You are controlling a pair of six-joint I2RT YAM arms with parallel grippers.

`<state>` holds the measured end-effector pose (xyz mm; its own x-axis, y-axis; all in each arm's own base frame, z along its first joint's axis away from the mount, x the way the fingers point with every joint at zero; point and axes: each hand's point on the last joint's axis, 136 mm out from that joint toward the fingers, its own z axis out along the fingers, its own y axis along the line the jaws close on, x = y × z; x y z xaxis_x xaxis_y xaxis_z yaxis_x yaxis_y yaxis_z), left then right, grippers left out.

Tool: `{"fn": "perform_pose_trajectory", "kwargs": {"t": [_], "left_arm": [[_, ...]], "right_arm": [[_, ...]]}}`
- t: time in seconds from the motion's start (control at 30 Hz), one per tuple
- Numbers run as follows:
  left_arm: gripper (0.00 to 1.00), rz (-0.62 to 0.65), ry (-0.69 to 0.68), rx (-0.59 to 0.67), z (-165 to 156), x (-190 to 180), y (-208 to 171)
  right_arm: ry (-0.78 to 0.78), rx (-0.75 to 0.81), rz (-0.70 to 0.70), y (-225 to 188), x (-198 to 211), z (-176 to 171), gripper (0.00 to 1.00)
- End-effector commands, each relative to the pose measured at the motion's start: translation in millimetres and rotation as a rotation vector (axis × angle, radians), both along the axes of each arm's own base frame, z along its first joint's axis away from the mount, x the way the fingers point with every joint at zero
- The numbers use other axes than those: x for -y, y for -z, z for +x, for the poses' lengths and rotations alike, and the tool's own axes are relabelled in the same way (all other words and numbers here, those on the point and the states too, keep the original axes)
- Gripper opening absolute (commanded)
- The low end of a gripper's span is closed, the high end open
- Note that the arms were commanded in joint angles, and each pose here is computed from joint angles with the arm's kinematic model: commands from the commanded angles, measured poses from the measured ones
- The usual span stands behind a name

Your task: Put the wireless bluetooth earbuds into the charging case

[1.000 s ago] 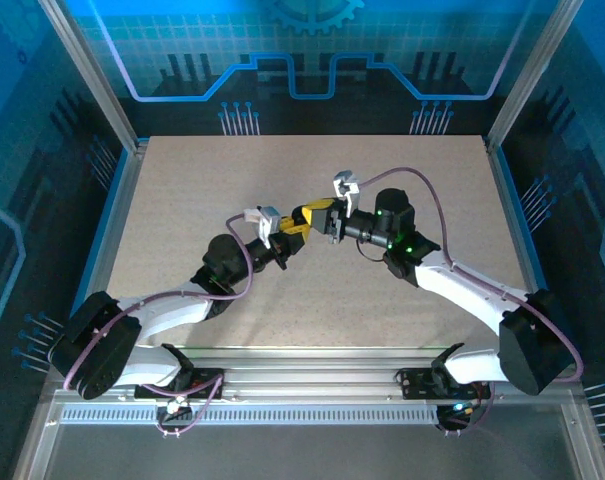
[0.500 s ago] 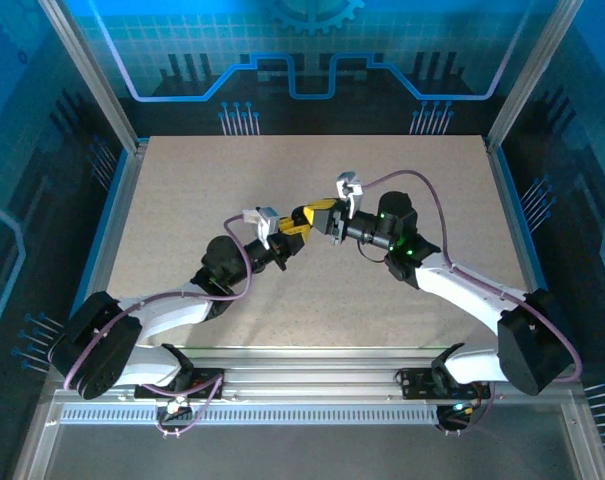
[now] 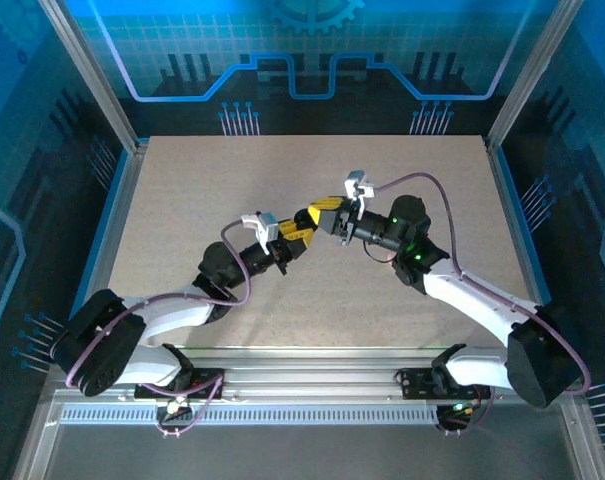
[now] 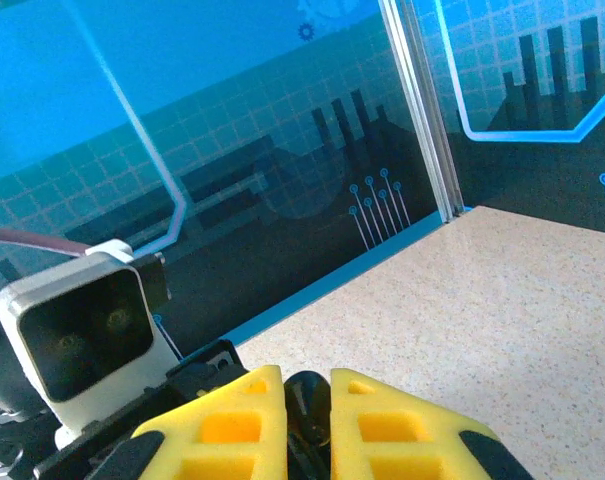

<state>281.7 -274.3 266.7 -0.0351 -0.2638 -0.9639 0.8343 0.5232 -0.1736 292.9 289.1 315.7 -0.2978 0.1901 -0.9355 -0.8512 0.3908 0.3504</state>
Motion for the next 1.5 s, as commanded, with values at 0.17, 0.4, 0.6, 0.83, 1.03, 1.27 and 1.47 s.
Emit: {"fn": "perform_pose_trajectory", "kwargs": {"t": [0.17,0.4,0.6,0.83,1.03,1.27,1.47], "left_arm": [[0.04,-0.02,0.02,0.071,-8.3,1.4,-8.4],[0.04,-0.035,0.007,0.073,-7.4,-1.0,-11.6],[0.04,-0.043,0.0,0.071,-5.9,-1.7,-13.8],[0.04,-0.048,-0.007,0.068,-4.0,-1.8,-16.0],[0.04,-0.048,-0.007,0.065,-2.7,-1.0,-16.9],[0.04,-0.051,-0.002,0.068,-3.1,-0.3,-18.8],[0.04,-0.047,-0.001,0.065,-3.6,-0.3,-17.3]], "right_arm": [[-0.035,0.083,0.041,-20.6,4.0,-9.5,0.13],[-0.058,0.07,0.031,-15.0,2.6,-13.4,0.14],[-0.067,0.058,0.026,-10.6,1.8,-14.7,0.14],[-0.088,0.051,0.022,-7.3,0.0,-17.7,0.14],[-0.102,0.042,0.013,-3.2,-1.2,-19.8,0.14],[-0.101,0.015,-0.012,5.7,-1.3,-18.8,0.17],[-0.091,0.015,-0.023,5.9,0.0,-18.2,0.19]]}}
